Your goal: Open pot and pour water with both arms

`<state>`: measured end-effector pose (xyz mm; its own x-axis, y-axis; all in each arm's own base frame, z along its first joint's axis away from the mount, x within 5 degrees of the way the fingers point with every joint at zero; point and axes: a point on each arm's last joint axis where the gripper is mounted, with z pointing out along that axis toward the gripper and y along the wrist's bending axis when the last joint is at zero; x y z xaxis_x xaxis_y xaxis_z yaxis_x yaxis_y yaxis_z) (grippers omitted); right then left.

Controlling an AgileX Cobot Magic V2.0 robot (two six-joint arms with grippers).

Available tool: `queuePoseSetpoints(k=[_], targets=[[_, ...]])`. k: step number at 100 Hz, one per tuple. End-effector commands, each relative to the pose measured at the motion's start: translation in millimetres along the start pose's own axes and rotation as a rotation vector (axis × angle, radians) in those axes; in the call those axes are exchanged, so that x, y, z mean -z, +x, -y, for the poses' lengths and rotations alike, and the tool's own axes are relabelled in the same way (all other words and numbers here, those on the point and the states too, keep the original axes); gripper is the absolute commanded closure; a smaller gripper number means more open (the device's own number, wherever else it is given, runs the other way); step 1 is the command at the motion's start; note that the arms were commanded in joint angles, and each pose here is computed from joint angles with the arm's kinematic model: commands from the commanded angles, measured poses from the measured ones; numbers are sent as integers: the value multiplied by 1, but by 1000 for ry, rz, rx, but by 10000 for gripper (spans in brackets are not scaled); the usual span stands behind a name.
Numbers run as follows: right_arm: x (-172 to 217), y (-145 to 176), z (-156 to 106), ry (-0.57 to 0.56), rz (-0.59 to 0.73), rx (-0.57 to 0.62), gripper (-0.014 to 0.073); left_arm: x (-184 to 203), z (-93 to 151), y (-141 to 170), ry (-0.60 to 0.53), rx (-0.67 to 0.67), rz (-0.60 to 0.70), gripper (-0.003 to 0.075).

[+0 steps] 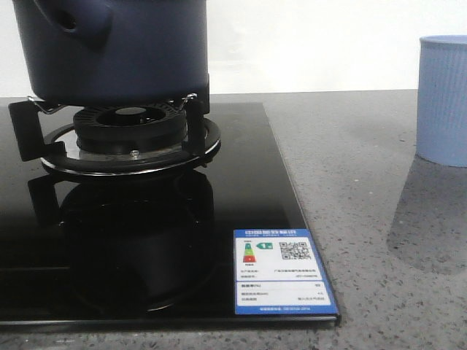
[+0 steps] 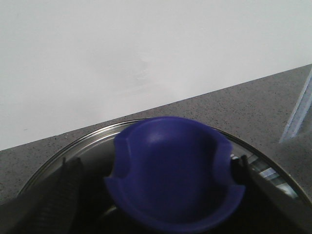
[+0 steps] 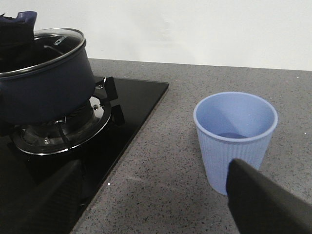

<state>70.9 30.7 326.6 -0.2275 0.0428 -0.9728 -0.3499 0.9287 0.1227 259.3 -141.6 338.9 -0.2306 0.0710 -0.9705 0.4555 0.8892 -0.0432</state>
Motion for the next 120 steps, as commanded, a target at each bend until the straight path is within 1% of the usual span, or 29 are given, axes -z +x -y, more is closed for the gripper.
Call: queuePoseSetpoints(k=[1, 24, 31, 46, 60, 82, 101, 120], targets=[[2, -17, 0, 6, 89, 8, 48, 7, -1, -23, -36, 1, 119, 181], [2, -17, 0, 6, 89, 8, 48, 7, -2, -24, -45, 1, 131, 190], [2, -17, 0, 6, 89, 8, 48, 7, -2, -24, -46, 1, 133, 219], [2, -17, 0, 6, 89, 8, 48, 7, -2, -25, -50, 1, 138, 310], [2, -17, 0, 6, 89, 8, 48, 7, -2, -25, -53, 1, 142, 348], [2, -17, 0, 6, 86, 8, 48, 8, -3, -26, -60, 2, 154, 350], [2, -17, 0, 6, 86, 8, 48, 14, -4, -32, -73, 4, 192, 350], [2, -16, -1, 6, 85, 8, 48, 15, -4, -33, -74, 4, 195, 350]])
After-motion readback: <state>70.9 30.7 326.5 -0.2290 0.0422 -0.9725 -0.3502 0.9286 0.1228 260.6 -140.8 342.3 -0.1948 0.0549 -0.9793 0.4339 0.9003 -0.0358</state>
